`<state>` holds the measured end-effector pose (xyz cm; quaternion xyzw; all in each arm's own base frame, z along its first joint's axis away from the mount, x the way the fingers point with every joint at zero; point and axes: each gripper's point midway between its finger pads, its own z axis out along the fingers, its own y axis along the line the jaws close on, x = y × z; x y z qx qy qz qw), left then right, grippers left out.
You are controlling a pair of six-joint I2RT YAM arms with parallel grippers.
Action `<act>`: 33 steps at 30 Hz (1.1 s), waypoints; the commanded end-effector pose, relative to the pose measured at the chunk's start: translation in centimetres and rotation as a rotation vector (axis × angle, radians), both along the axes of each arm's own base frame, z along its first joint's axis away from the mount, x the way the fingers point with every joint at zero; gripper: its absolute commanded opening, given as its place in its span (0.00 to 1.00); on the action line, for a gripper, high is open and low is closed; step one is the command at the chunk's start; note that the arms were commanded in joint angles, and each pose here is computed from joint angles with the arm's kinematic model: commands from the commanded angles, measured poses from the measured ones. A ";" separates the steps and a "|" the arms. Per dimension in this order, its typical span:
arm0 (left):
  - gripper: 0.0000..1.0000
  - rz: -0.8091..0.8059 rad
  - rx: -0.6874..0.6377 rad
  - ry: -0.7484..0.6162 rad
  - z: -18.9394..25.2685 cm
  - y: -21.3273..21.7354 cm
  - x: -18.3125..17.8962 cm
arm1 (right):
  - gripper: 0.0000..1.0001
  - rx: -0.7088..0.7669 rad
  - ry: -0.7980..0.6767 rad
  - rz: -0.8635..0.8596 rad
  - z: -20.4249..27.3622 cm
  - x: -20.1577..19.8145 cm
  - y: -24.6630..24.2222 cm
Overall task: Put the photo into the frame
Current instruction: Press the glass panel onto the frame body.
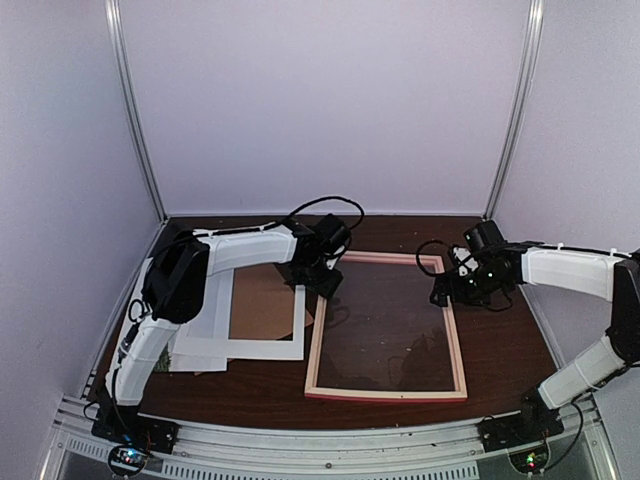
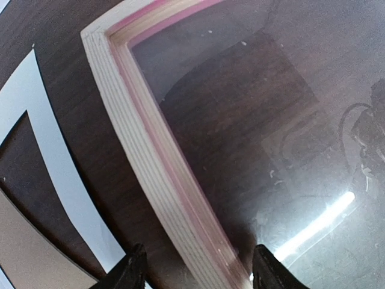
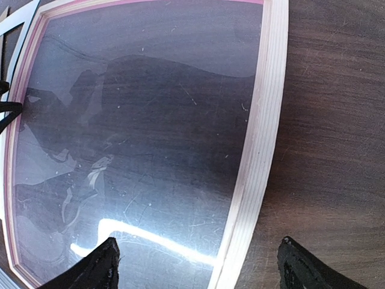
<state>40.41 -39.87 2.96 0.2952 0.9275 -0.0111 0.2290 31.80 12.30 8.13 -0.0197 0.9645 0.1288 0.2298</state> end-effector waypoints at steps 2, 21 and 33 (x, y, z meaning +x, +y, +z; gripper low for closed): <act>0.60 0.062 0.003 -0.037 -0.9 1.2 2.8 | 0.90 -0.029 -0.002 -0.024 -0.3 0.0 -0.8; 0.60 0.104 -0.038 -0.046 -2.5 1.6 7.9 | 0.90 -0.072 0.004 -0.055 -0.6 0.4 -1.6; 0.63 0.034 -0.312 -0.089 7.5 -0.5 6.5 | 0.87 -0.180 0.046 -0.143 -3.2 0.8 -3.7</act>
